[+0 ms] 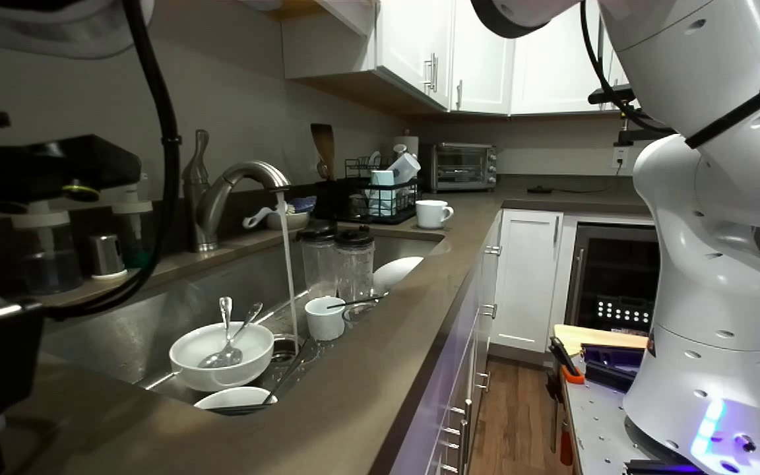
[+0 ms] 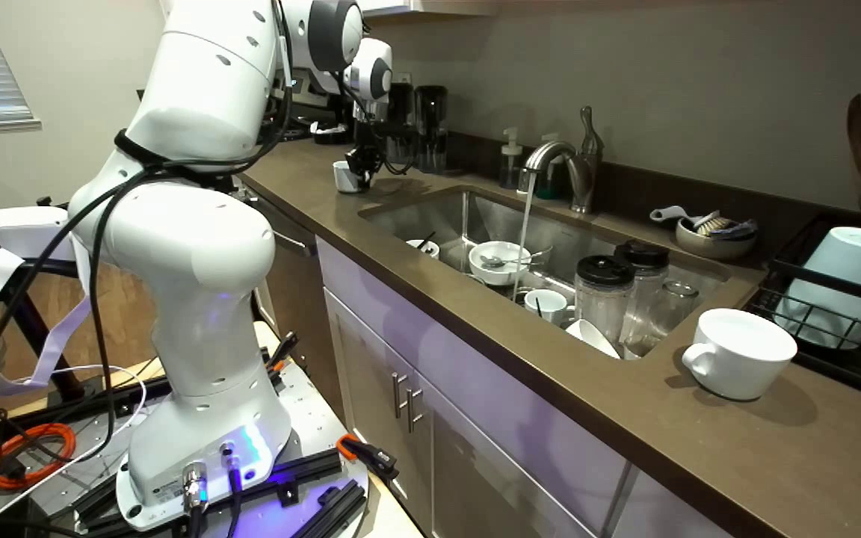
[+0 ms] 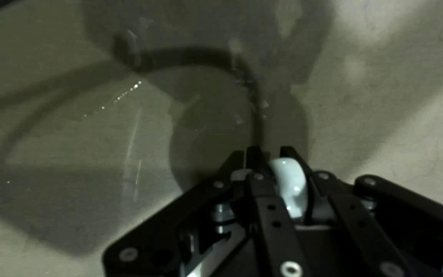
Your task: Move the mug from the left side of the sink, put some water in it, then put it on the right side of the sink
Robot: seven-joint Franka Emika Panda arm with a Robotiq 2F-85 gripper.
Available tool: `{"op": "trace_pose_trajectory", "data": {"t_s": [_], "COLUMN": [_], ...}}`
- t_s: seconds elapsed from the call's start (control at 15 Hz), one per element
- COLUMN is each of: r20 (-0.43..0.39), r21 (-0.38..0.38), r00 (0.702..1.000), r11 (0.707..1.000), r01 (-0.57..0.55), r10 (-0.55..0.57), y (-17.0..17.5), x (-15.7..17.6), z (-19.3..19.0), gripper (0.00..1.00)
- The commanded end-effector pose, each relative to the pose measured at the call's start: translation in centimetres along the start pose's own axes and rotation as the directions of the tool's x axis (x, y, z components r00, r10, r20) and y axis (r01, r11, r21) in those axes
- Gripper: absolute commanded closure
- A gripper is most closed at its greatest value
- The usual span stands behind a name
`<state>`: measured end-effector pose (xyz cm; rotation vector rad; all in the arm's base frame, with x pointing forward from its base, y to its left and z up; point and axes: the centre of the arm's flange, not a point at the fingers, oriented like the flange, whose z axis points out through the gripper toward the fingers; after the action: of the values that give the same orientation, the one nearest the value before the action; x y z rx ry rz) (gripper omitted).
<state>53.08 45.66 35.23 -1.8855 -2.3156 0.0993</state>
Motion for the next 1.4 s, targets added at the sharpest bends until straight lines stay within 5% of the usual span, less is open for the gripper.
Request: {"op": "trace_pose_trajectory", "data": {"t_s": [0.0, 0.73, 1.33], "r20": [0.026, 0.145, 0.07], "r21": [0.011, 0.03, -0.04], "r00": [1.0, 0.988, 0.98], "r11": [1.0, 0.998, 0.982], "r01": [-0.012, -0.063, -0.182], "r10": [0.011, 0.057, 0.185], "y": [-1.0, -3.5, -5.1], "x": [0.3, 1.3, -4.0], "z": [-1.3, -5.3, -5.8], "gripper": [0.94, 0.94, 0.94]}}
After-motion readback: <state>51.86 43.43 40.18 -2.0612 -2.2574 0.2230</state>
